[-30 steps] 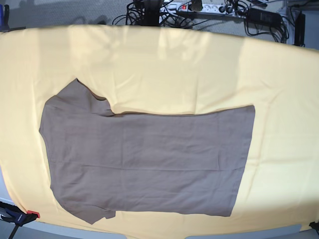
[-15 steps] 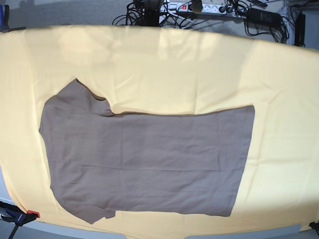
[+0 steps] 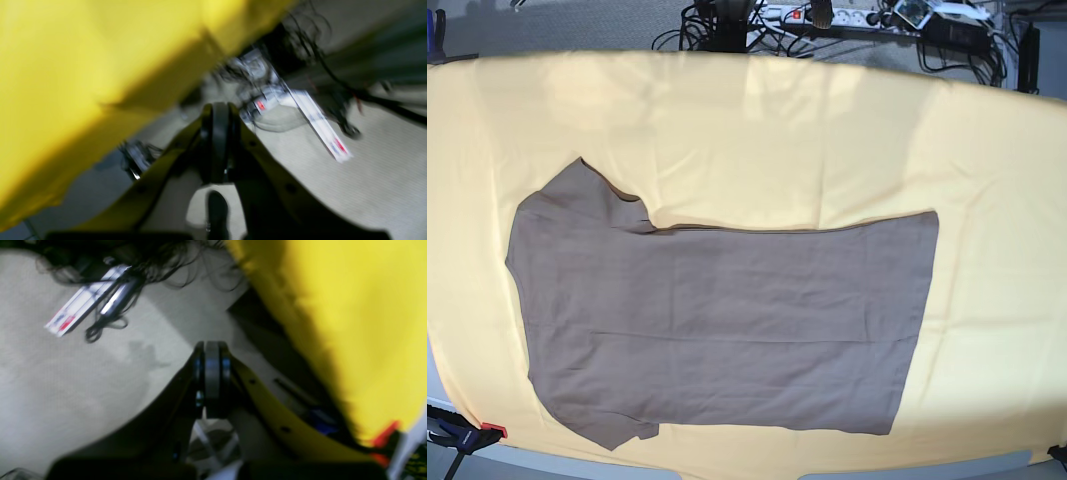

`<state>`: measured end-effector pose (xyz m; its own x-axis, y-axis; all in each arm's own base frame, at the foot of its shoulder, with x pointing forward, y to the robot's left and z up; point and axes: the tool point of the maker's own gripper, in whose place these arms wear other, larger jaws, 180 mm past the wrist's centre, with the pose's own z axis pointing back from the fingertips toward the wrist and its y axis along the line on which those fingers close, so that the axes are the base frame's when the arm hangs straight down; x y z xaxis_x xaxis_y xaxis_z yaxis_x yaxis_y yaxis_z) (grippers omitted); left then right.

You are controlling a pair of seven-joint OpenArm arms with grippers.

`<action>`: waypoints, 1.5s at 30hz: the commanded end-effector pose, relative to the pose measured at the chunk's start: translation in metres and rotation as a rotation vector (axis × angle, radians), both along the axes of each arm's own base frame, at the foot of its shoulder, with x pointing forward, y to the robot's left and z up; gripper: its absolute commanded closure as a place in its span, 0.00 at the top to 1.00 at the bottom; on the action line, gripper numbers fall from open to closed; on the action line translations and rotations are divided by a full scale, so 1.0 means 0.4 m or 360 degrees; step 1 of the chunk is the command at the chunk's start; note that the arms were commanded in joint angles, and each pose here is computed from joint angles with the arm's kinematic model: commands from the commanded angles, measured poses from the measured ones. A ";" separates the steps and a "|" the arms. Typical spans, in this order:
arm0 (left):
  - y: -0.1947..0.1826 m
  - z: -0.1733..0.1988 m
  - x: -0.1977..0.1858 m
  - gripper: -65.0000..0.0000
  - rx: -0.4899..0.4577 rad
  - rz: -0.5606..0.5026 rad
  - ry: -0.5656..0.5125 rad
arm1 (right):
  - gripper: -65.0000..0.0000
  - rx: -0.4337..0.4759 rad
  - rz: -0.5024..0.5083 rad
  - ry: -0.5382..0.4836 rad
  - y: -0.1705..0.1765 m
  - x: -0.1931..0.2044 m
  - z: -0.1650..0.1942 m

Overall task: Fold the T-shirt properly
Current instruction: 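Move both grippers down to the shirt's shoulder and hem corners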

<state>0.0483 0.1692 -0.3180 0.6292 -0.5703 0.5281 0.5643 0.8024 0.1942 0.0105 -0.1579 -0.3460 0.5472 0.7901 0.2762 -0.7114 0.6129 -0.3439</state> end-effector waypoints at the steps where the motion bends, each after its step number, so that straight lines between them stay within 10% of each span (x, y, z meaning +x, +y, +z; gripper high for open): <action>1: 0.005 0.011 0.002 0.00 0.0011 -0.0004 -0.0011 | 0.00 -0.0018 0.0015 -0.0043 -0.005 0.009 0.016; 11: 0.024 0.058 0.136 0.00 0.0053 -0.0111 -0.0304 | 0.00 -0.0220 0.0169 -0.0400 -0.049 0.150 0.061; 25: 0.015 0.176 0.367 0.00 0.0145 -0.0408 -0.0800 | 0.00 -0.0062 0.0291 -0.0796 0.016 0.405 0.130; 30: 0.097 0.135 0.439 0.00 0.0233 -0.0429 -0.0826 | 0.00 0.0092 0.0389 -0.0876 0.067 0.463 0.161; 37: 0.095 0.100 0.490 0.00 0.0069 -0.0878 -0.0757 | 0.00 -0.0012 0.0339 -0.0822 0.002 0.543 0.079; 41: 0.109 0.092 0.535 0.29 0.0087 -0.1001 -0.0712 | 0.04 0.0055 0.0304 -0.0802 0.004 0.557 0.071; 45: 0.127 0.065 0.584 0.50 0.0212 -0.1112 -0.0654 | 0.29 0.0061 0.0314 -0.0793 0.007 0.557 0.069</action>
